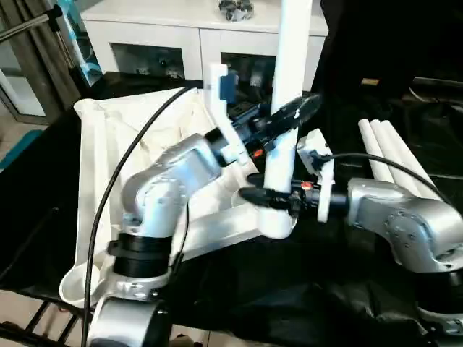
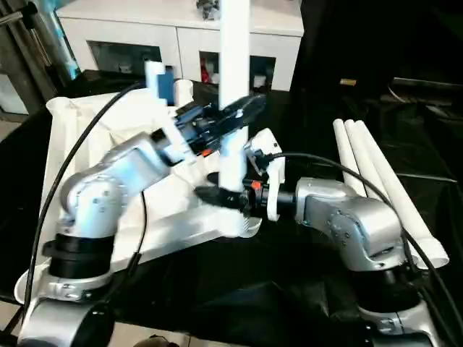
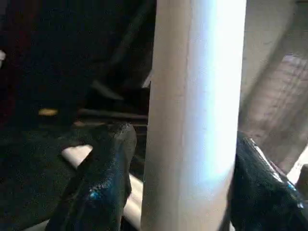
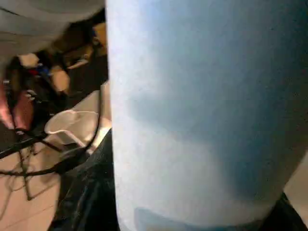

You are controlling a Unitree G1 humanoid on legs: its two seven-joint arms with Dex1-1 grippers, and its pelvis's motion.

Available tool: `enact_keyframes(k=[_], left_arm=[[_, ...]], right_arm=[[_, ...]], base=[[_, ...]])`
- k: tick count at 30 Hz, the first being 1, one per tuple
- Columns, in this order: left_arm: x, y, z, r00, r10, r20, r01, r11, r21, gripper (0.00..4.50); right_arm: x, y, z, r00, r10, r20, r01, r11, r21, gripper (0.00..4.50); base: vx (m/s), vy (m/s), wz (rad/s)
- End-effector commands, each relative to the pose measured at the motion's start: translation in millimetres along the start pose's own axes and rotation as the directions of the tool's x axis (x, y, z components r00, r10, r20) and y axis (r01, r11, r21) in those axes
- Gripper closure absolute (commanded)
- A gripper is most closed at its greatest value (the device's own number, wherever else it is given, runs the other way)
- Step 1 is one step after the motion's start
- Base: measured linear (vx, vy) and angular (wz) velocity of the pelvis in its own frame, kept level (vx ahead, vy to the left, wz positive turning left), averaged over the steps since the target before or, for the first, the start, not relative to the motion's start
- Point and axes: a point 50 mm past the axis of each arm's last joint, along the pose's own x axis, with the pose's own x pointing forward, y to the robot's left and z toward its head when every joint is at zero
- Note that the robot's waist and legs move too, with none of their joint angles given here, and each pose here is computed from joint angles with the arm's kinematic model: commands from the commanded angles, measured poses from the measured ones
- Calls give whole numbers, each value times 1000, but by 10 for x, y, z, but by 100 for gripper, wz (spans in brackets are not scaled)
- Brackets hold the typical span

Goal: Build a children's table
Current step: Pick table leg

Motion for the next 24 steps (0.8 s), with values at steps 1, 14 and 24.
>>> enact_keyframes(k=[1,14,24], left_arm=[[15,67,35,996,88,2,-88,996,6,205],[72,47,16,993,120,17,-121,992,42,267],[81,7,22,996,82,18,-83,995,56,269]], right_arm=[[6,23,157,998,-7,55,11,998,-65,264],[-9,40,167,999,17,50,-14,998,-62,172],[-238,-13,142,997,58,-48,-60,998,-36,138]], base=[[0,0,0],[0,0,0],[0,0,0]])
